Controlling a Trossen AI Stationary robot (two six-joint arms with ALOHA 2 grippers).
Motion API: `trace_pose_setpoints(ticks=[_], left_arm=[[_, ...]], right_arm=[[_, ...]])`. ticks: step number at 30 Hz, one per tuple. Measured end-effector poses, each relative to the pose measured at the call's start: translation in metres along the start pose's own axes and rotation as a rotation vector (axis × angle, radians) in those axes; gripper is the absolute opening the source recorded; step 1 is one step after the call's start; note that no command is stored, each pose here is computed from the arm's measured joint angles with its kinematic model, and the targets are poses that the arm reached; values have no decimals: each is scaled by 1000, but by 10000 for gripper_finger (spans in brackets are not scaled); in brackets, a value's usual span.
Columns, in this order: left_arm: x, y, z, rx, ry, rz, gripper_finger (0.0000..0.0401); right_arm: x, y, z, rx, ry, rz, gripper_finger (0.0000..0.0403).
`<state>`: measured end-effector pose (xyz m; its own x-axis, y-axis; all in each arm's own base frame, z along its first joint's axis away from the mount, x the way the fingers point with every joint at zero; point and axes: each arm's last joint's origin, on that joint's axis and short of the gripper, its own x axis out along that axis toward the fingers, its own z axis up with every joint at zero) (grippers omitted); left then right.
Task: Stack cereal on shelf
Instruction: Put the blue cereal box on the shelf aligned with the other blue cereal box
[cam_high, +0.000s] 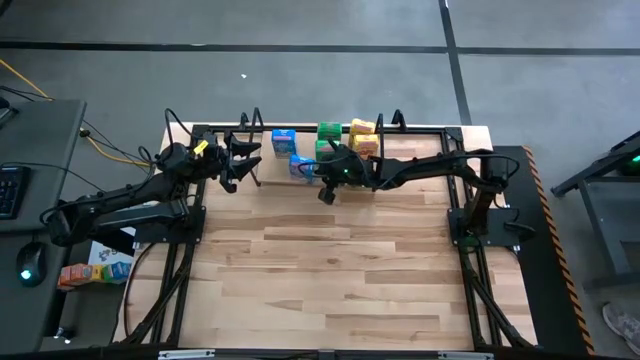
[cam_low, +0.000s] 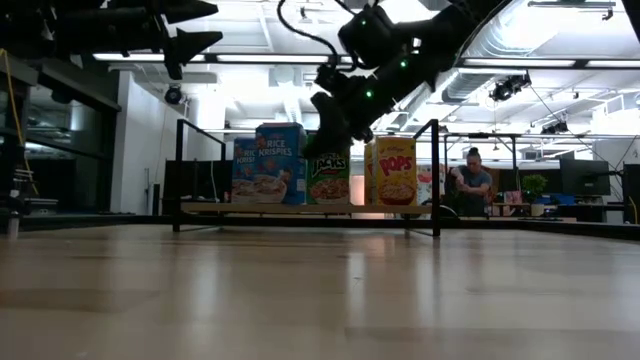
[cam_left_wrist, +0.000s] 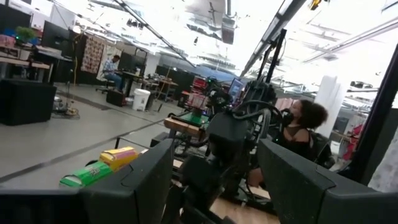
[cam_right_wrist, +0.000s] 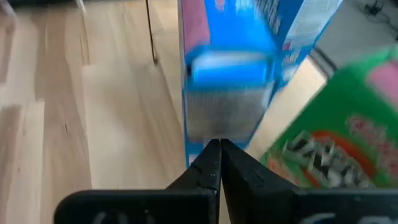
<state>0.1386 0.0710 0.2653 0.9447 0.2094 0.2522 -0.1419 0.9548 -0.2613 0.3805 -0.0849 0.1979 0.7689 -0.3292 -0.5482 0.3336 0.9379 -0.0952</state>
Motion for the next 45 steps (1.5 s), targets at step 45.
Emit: trace_pose_setpoints(ticks=[45], left_arm=[[0, 2, -2, 10, 5, 47, 225]], right_arm=[[1, -4, 22, 0, -148, -47, 0]])
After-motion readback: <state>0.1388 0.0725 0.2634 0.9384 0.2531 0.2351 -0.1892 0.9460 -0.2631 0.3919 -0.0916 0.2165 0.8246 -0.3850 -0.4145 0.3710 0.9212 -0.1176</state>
